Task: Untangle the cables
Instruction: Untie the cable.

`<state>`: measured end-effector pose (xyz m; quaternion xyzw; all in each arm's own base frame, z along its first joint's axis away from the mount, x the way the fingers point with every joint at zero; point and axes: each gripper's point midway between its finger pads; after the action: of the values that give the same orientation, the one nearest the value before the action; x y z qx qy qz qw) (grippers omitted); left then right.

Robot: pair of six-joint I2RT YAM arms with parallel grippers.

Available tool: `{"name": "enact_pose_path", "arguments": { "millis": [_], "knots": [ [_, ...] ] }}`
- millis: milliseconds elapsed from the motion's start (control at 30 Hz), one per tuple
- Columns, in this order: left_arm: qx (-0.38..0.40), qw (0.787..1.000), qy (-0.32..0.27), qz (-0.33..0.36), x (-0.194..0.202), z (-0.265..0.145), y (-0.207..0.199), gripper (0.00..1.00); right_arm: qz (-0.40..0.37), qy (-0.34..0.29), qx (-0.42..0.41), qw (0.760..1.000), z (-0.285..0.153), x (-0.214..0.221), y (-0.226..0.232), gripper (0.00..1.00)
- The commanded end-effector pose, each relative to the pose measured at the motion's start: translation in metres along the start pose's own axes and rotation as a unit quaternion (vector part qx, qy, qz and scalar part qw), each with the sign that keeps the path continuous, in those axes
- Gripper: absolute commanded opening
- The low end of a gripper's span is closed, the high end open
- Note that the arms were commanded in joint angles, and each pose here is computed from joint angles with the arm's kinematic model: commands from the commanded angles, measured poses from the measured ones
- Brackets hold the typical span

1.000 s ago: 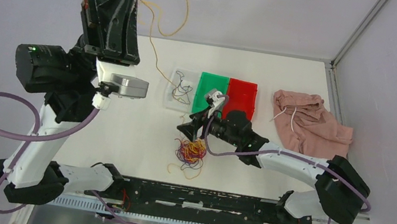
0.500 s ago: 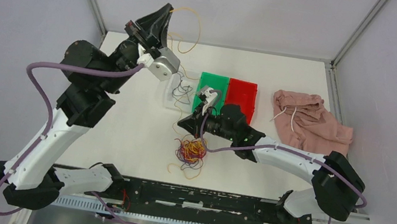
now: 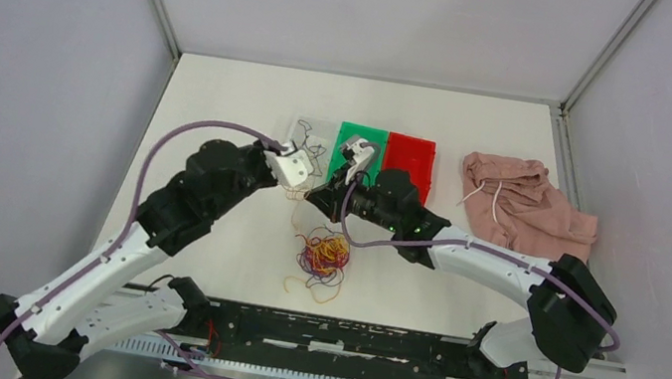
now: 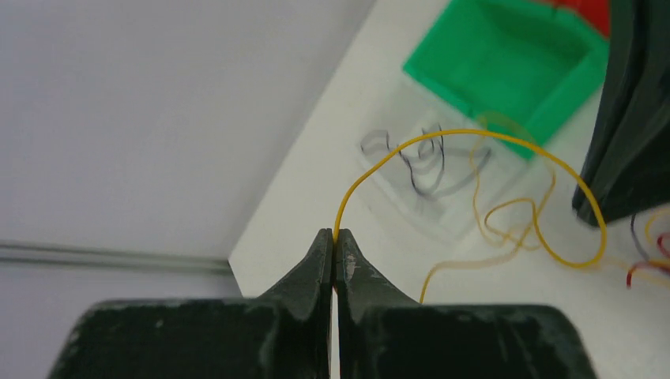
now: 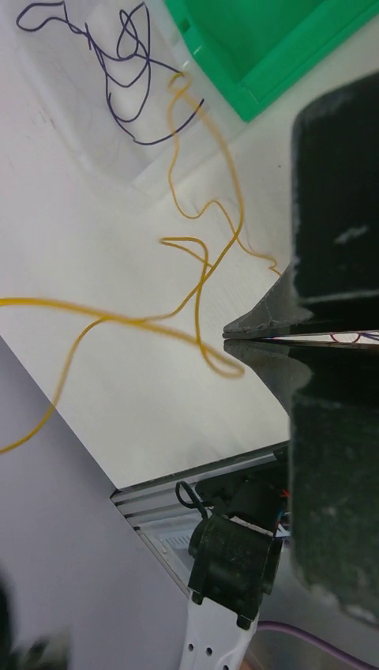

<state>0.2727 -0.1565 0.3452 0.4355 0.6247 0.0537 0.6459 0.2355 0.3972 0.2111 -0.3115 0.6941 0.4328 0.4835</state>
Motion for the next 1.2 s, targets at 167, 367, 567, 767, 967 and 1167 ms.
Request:
{"name": "enact_pose_path", "arguments": {
  "millis": [167,367,567,767,967,1167],
  "knots": [
    [0.069,0.975,0.207,-0.031,0.166,-0.005,-0.029,0.23,-0.006,0.021,0.047,0.999,-0.007,0.016,-0.024,0.35],
    [0.266,0.945,0.184,-0.059,0.172,-0.005,-0.102,0.30,0.003,0.019,0.084,0.996,-0.027,0.028,-0.036,0.41],
    [0.385,0.914,0.125,-0.008,0.165,-0.008,-0.150,0.54,0.023,-0.001,0.111,0.994,-0.052,0.024,-0.051,0.43],
    [0.443,0.887,0.059,0.118,0.153,-0.001,-0.193,0.61,0.039,-0.024,0.133,0.990,-0.074,0.017,-0.068,0.62],
    [0.466,0.857,0.024,0.218,0.155,0.029,-0.213,0.65,0.041,-0.029,0.132,0.990,-0.080,0.015,-0.069,0.66],
    [0.481,0.825,0.016,0.296,0.174,0.043,-0.221,0.64,0.046,-0.039,0.127,0.990,-0.087,0.008,-0.069,0.66]
  ]
}}
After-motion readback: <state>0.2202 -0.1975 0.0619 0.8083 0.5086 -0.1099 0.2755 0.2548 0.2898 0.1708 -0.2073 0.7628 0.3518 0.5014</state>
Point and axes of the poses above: each gripper's point midway between its finger pads, its own z axis out along the fingers, its own y axis along the line the jaws close on, x = y × z, and after that the axes turned 5 degrees about -z, right-handed
